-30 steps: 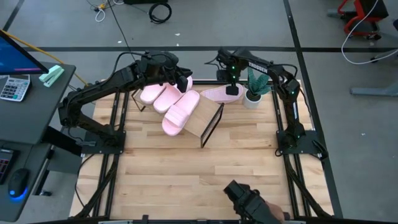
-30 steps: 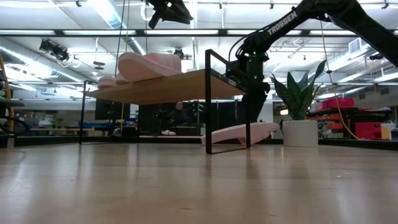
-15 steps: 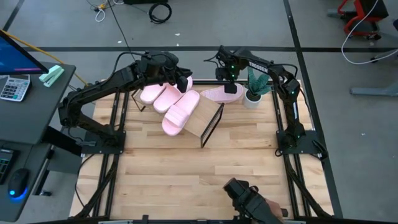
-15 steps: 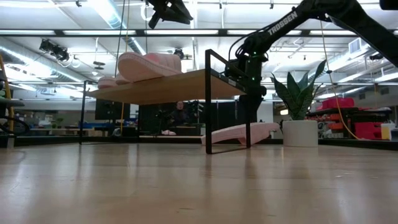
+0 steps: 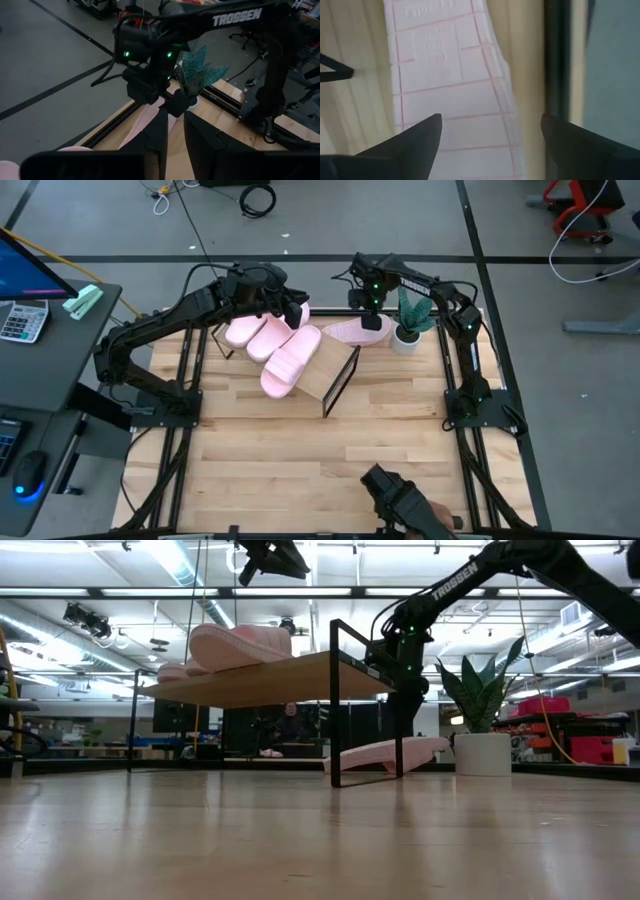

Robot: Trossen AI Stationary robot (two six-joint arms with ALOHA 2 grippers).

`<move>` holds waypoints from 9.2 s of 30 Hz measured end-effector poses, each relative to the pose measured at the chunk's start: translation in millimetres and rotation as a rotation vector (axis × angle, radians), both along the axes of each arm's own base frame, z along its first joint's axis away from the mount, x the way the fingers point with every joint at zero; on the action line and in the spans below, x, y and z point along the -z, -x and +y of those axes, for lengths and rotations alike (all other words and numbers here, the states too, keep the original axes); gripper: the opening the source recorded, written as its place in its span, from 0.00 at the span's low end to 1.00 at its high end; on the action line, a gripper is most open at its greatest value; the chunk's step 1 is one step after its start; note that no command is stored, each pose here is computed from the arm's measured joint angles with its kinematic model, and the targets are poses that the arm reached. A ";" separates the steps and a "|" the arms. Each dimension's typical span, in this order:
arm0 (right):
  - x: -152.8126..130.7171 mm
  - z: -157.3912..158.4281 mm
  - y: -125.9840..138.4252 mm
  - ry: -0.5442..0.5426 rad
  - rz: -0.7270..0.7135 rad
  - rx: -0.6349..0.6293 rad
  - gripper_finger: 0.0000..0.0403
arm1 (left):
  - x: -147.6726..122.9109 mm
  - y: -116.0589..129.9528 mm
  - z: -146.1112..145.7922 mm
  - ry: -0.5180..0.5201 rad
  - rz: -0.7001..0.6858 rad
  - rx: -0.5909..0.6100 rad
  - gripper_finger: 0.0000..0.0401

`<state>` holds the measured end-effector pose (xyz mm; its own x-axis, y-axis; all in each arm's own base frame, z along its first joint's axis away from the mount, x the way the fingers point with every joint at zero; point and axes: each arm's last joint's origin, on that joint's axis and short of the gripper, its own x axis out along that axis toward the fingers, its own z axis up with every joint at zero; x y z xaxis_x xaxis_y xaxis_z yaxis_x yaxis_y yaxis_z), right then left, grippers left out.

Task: Pick and place slides into the shelf
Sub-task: Put the pink slipper on the shelf

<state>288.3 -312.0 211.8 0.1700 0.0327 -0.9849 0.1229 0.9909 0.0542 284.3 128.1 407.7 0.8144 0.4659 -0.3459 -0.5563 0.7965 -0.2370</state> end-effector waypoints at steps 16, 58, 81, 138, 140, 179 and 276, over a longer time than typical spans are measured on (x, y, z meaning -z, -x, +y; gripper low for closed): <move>31.0 4.4 -10.2 -0.080 0.072 -0.036 0.80 | 0.1 0.0 0.0 -0.019 0.012 0.009 0.17; -41.0 -6.6 -31.3 0.214 0.056 -0.034 0.00 | 0.1 0.0 -0.1 -0.037 0.022 0.016 0.17; -11.8 27.7 -43.6 -0.002 0.070 -0.077 0.00 | 0.1 0.0 0.0 -0.037 0.022 0.015 0.16; 31.6 29.3 -34.2 0.046 0.142 0.042 0.03 | 1.7 6.6 12.5 -0.056 0.054 -0.018 0.14; 19.3 25.9 -34.5 0.080 0.097 0.054 0.02 | 1.7 6.6 12.4 -0.056 0.055 -0.017 0.14; -135.8 52.2 17.9 0.443 -0.212 0.323 0.00 | 2.2 6.7 12.4 -0.048 0.056 -0.020 0.16; -256.5 272.0 106.0 -0.255 -0.642 0.088 0.00 | -16.6 18.3 -24.3 0.012 -0.098 0.752 0.37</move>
<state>182.3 -40.0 468.3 0.7285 0.2094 -0.6523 0.0677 0.9255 0.3727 266.0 103.7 424.3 0.9385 -0.2307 -0.2568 0.1600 0.9499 -0.2684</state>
